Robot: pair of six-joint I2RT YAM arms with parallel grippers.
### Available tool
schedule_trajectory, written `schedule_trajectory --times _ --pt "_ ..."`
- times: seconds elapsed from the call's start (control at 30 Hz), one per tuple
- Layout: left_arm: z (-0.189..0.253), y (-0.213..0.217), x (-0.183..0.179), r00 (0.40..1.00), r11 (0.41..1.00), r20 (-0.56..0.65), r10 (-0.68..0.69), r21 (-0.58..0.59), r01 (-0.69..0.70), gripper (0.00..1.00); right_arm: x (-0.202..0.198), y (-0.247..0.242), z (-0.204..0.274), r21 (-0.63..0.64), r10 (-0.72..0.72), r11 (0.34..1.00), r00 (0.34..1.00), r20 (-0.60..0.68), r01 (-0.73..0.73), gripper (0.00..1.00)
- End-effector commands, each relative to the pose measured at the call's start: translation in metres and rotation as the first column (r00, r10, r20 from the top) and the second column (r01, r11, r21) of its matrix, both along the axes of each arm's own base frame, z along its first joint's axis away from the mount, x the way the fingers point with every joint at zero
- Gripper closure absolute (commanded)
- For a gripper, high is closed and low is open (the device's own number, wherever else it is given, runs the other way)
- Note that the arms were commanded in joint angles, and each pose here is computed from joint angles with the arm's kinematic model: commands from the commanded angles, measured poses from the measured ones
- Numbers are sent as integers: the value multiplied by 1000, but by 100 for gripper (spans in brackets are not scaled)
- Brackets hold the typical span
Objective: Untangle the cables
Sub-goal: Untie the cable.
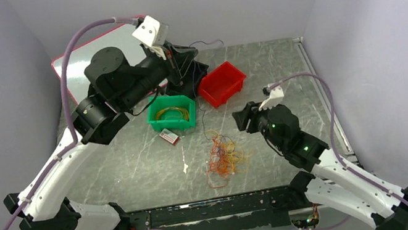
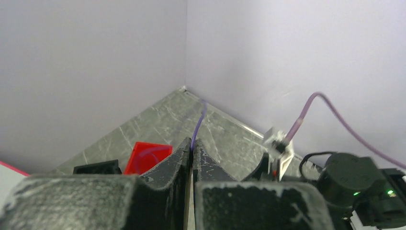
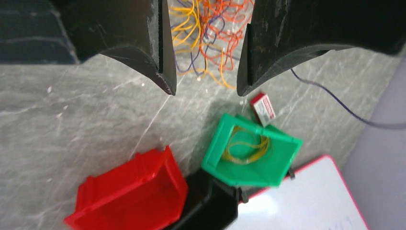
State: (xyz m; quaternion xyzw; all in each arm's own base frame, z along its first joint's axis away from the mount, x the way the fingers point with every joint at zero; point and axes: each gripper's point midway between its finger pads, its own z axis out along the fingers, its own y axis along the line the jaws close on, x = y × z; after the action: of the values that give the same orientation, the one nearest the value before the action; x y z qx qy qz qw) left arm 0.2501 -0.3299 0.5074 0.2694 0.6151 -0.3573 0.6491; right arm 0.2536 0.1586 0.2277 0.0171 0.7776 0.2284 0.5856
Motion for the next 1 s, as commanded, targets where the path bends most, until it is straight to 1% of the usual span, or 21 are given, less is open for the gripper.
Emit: schedule_trajectory --times 0.0,0.13,0.2,0.3,0.53,0.67,0.77,0.87,0.97 --pt "21 5 -1 999 1000 40 3 -15 -3 93 -13 31 -26 36 173 985 984 -52 -171 46" --pt "27 2 -5 999 999 49 -25 -20 26 93 -21 62 -37 76 331 942 943 -39 -328 43" --pt "31 1 -7 998 999 54 -32 -20 33 93 -21 74 -43 84 379 923 924 -52 -374 43" --pt "42 2 -10 996 999 74 -43 -27 45 93 -18 84 -53 99 405 912 911 -74 -397 43" --pt "60 3 -16 992 996 109 -68 -44 73 93 0 85 -91 77 329 944 928 -176 -320 46" --pt "65 1 -15 990 996 121 -69 -43 74 93 -1 87 -124 50 317 948 911 -264 -315 48" --pt "75 3 -15 988 996 142 -58 -52 66 93 -5 84 -143 45 308 950 903 -301 -309 48" --pt "84 6 -14 986 997 162 -46 -60 57 93 -6 79 -146 38 292 955 910 -294 -294 48" --pt "93 9 -14 982 996 185 -33 -71 47 93 -5 75 -133 26 289 956 927 -239 -291 48"
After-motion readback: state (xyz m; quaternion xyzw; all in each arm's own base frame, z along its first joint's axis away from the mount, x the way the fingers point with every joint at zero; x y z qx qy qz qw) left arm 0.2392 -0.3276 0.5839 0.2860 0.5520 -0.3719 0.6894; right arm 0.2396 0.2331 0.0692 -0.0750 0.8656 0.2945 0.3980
